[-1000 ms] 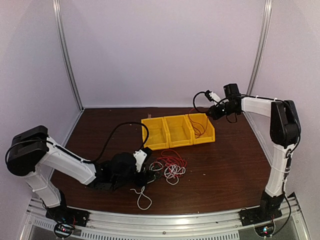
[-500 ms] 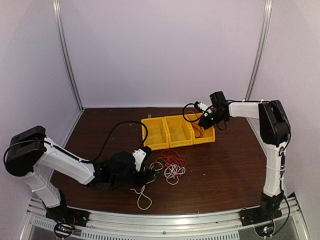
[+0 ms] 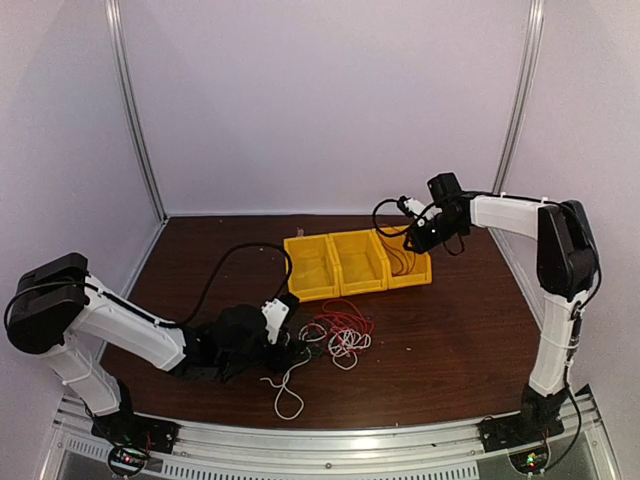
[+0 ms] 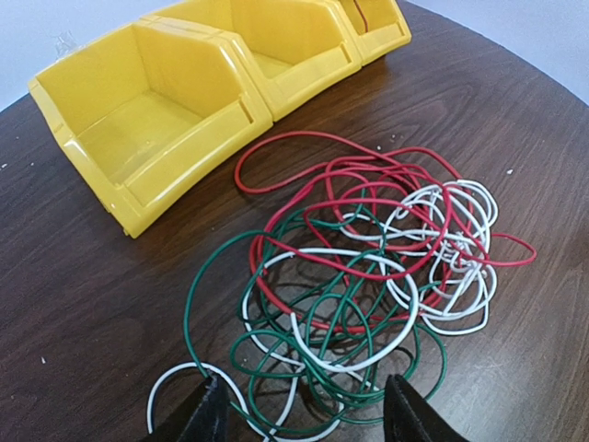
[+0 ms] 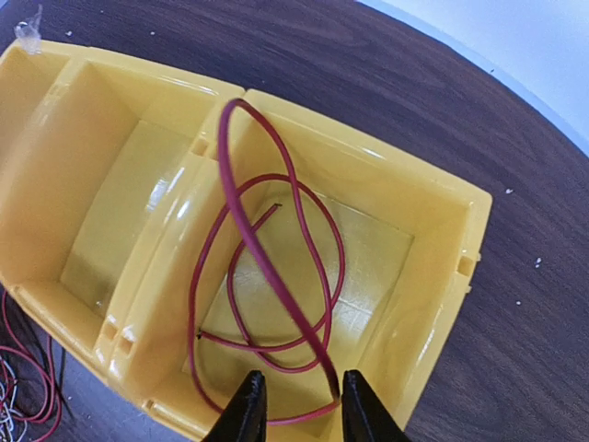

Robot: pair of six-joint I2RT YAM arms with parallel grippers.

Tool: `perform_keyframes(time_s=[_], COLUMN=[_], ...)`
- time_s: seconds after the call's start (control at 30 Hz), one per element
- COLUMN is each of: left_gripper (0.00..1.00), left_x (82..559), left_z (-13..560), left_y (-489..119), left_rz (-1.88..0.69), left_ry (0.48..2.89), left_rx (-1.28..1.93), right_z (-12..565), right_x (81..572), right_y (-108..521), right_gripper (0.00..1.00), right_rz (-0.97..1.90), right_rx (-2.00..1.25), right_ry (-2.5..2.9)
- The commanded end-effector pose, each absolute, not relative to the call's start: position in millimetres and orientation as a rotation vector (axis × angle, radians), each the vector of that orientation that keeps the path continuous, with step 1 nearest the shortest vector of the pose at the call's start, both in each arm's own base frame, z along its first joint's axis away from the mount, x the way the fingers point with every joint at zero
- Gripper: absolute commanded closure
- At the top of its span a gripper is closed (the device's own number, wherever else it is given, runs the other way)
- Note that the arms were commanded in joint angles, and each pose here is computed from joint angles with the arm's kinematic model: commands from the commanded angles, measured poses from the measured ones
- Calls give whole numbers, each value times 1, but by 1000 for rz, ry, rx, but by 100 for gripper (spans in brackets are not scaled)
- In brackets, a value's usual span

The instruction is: Untangle the cables

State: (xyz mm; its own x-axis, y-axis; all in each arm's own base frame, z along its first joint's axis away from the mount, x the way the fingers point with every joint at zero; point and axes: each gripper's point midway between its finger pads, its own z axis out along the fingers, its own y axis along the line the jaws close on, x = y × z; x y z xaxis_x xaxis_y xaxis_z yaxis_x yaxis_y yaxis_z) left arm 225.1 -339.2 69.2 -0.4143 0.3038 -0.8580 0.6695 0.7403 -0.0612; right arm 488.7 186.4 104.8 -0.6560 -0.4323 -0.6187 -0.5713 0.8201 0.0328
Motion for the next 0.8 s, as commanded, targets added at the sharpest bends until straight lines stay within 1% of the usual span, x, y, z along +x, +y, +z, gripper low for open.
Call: perform_keyframes(time_s=[0.0, 0.07, 0.17, 0.2, 0.27, 0.33, 0.5, 0.57, 0.63, 0.77], left_gripper=[41, 41, 39, 39, 38, 37, 37, 37, 37, 35], left_x=[230, 231, 232, 233, 235, 235, 234, 234, 235, 237], left_z=[89, 90, 90, 89, 89, 89, 92, 93, 94, 96], left_y=[-339, -338, -338, -338, -341, -344, -351, -352, -350, -348], left_rz=[-528, -524, -514, -510, -512, -528, -596, -618, -642, -695], left_ry=[1959, 1957, 1961, 1967, 1976, 1982, 1993, 1994, 1999, 2012], left_rx=[682, 677, 673, 671, 663, 662, 654, 656, 644, 614], right_z=[159, 171, 183, 185, 183, 175, 151, 145, 140, 125], right_x=[468, 457, 442, 438, 428, 411, 338, 314, 296, 282], right_y=[182, 181, 185, 186, 195, 214, 276, 295, 310, 328], right_gripper=[68, 64, 55, 53, 54, 56, 62, 62, 59, 58], right_rz=[293, 299, 281, 270, 290, 366, 587, 651, 693, 666], right_rx=[-727, -745, -780, -787, -842, -956, -1336, -1428, -1505, -1586], right_ry=[2332, 2318, 2281, 2274, 2255, 2220, 2076, 2028, 1986, 1951])
